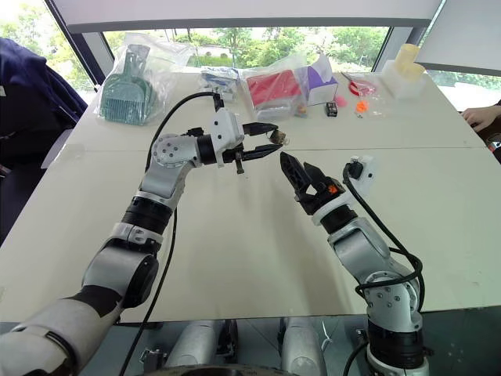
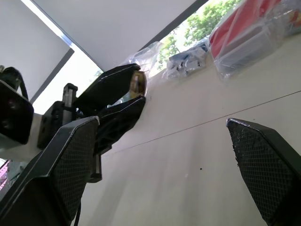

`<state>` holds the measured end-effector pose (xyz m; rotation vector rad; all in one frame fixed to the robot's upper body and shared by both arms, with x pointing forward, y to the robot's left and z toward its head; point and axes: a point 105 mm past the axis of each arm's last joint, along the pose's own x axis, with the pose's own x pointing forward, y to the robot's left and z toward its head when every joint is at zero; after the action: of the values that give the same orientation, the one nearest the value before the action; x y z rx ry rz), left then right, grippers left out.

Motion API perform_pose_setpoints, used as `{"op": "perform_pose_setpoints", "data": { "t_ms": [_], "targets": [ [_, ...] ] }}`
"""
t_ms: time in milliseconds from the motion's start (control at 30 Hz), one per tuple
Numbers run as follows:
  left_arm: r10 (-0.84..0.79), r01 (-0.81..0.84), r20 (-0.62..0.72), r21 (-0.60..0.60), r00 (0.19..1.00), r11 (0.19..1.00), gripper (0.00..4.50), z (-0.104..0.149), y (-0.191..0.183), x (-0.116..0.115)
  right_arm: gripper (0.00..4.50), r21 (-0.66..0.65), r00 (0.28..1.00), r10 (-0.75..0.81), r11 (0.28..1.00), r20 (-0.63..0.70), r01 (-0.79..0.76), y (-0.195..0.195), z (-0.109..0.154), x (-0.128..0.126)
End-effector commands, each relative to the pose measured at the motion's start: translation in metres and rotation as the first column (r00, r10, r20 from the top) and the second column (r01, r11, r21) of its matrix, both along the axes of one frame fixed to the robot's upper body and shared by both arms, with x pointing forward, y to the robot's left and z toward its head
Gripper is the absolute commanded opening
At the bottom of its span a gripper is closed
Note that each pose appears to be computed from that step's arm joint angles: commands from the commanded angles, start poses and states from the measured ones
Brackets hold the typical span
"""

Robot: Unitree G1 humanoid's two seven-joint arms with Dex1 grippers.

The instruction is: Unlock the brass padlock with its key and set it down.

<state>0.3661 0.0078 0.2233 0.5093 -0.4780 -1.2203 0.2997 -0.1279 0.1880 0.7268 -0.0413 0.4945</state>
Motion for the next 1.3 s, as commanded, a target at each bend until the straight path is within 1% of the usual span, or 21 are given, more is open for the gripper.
{"op": "perform_pose_setpoints", "data": {
  "t_ms": [33, 167, 400, 433, 467, 567, 633, 733, 900, 1033, 1200, 1300],
  "targets": [
    [-0.028, 0.029, 0.044, -0.025, 0.999, 0.999, 1.21, 0.015, -0.002, -0.010, 4.50, 0.037, 0.998, 0.008, 0.999, 0.064, -0.011, -0.004, 0.017, 0.002],
    [-0.034, 0.035, 0.052, -0.023, 0.998, 0.999, 1.21, 0.016, 0.000, -0.014, 4.50, 0.049, 0.996, 0.015, 0.999, 0.083, -0.019, -0.005, 0.022, 0.007],
    [-0.049, 0.050, 0.067, -0.013, 0.997, 0.999, 1.21, 0.017, -0.002, -0.017, 4.50, 0.038, 0.995, 0.050, 0.998, 0.086, -0.053, 0.001, 0.023, 0.008],
    [-0.050, 0.052, 0.069, -0.014, 0.996, 0.999, 1.21, 0.017, -0.002, -0.018, 4.11, 0.036, 0.995, 0.051, 0.998, 0.089, -0.055, 0.002, 0.023, 0.009],
    [-0.051, 0.052, 0.071, -0.015, 0.996, 0.999, 1.21, 0.018, -0.003, -0.018, 3.95, 0.037, 0.994, 0.052, 0.998, 0.091, -0.056, 0.002, 0.023, 0.009],
    [-0.053, 0.054, 0.079, -0.018, 0.996, 0.998, 1.21, 0.019, -0.003, -0.019, 2.77, 0.040, 0.994, 0.060, 0.997, 0.096, -0.064, 0.004, 0.025, 0.009],
    [-0.052, 0.054, 0.088, -0.016, 0.995, 0.998, 1.21, 0.020, -0.003, -0.019, 1.65, 0.047, 0.994, 0.063, 0.997, 0.093, -0.068, 0.005, 0.024, 0.009],
    [-0.047, 0.049, 0.112, -0.017, 0.993, 0.999, 1.21, 0.022, -0.003, -0.020, 0.13, 0.058, 0.993, 0.070, 0.995, 0.090, -0.075, 0.007, 0.024, 0.010],
    [-0.021, 0.030, 0.184, -0.048, 0.983, 0.998, 1.21, 0.029, -0.006, -0.023, 0.13, 0.113, 0.995, 0.075, 0.990, 0.068, -0.082, 0.010, 0.024, 0.011],
    [0.030, -0.004, 0.261, -0.100, 0.965, 0.995, 1.21, 0.037, -0.006, -0.025, 0.13, 0.241, 0.997, 0.078, 0.967, 0.030, -0.083, 0.014, 0.026, 0.013],
    [0.070, -0.028, 0.349, -0.123, 0.935, 0.992, 1.21, 0.037, -0.004, -0.027, 0.13, 0.391, 0.996, 0.084, 0.918, -0.014, -0.072, 0.016, 0.031, 0.013],
    [0.084, -0.033, 0.387, -0.138, 0.918, 0.990, 1.21, 0.037, -0.004, -0.029, 0.13, 0.452, 0.995, 0.089, 0.890, -0.040, -0.061, 0.015, 0.032, 0.013]
  ]
}}
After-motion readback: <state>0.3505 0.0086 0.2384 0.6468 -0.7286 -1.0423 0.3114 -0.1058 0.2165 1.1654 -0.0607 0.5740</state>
